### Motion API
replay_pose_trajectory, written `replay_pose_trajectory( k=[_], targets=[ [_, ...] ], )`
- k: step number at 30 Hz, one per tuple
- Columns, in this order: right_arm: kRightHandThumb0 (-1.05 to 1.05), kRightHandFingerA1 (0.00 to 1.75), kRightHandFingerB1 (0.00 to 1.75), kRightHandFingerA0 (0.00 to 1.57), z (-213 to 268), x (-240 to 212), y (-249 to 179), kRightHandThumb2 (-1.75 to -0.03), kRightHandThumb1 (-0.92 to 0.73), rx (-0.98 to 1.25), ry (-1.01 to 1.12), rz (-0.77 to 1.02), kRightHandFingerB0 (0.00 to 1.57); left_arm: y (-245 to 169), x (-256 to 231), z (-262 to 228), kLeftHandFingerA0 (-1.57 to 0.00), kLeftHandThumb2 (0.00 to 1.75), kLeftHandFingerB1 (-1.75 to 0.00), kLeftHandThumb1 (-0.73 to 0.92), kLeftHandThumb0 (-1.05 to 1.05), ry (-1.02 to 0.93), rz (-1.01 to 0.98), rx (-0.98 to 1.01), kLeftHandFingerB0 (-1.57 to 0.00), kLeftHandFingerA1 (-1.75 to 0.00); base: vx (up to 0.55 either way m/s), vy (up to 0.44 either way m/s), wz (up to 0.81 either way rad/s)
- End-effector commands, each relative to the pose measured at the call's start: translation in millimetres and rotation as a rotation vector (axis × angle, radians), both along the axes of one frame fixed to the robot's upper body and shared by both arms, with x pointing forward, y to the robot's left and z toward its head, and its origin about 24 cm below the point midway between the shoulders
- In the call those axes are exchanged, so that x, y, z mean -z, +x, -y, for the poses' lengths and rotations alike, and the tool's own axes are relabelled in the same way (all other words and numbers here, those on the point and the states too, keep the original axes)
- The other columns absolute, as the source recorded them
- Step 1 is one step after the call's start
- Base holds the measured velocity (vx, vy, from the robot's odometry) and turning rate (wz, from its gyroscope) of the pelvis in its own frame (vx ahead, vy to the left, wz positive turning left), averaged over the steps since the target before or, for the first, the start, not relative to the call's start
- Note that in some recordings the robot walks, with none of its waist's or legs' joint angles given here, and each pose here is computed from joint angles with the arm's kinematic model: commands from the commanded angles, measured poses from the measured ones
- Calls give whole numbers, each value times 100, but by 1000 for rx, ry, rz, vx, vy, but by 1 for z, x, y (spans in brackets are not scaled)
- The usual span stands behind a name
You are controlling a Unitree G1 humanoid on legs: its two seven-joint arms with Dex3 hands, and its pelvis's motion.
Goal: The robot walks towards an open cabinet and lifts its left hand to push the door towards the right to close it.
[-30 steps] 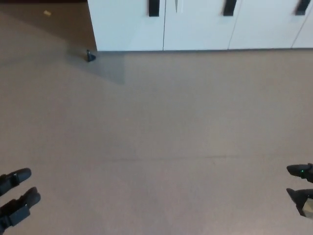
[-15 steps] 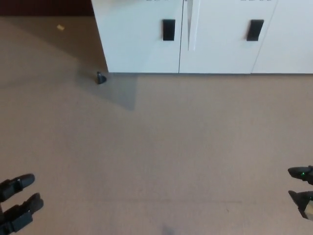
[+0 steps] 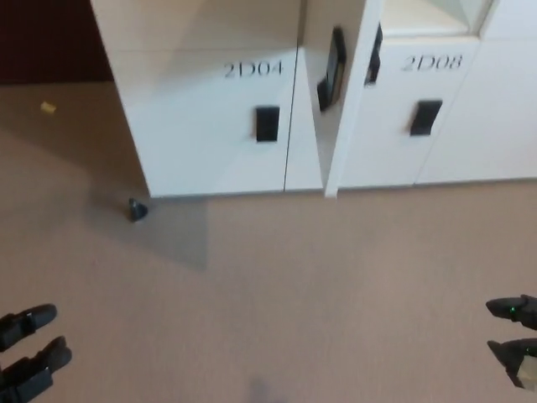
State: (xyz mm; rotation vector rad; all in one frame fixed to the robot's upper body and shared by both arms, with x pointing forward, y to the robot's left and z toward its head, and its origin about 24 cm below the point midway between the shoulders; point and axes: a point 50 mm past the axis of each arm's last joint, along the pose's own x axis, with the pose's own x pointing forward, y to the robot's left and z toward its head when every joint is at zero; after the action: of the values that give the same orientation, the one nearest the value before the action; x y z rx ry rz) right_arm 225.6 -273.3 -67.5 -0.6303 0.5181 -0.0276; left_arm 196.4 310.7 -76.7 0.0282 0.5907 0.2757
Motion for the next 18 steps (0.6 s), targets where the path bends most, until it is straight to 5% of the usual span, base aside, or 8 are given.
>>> replay_pose_trajectory(
  k=[1,11,18],
  targets=[
    [-25,48,39,64,8,1,-7,-60,-70,6,-23,-18,48,-8,3,-1,-73,57,-45,61,-27,30,-11,17,-57,-50,439,18,21],
    [-26,48,39,65,9,4,-12,-60,-70,-2,-27,-33,47,-14,7,-1,-74,58,-46,61,-25,18,-23,4,-60,-51,520,-122,30],
    [-25,49,39,68,9,5,-14,-60,-70,-5,-34,-32,48,-18,9,-1,-74,57,-45,61,-26,29,-35,7,-57,-51,483,-88,-36]
  ],
)
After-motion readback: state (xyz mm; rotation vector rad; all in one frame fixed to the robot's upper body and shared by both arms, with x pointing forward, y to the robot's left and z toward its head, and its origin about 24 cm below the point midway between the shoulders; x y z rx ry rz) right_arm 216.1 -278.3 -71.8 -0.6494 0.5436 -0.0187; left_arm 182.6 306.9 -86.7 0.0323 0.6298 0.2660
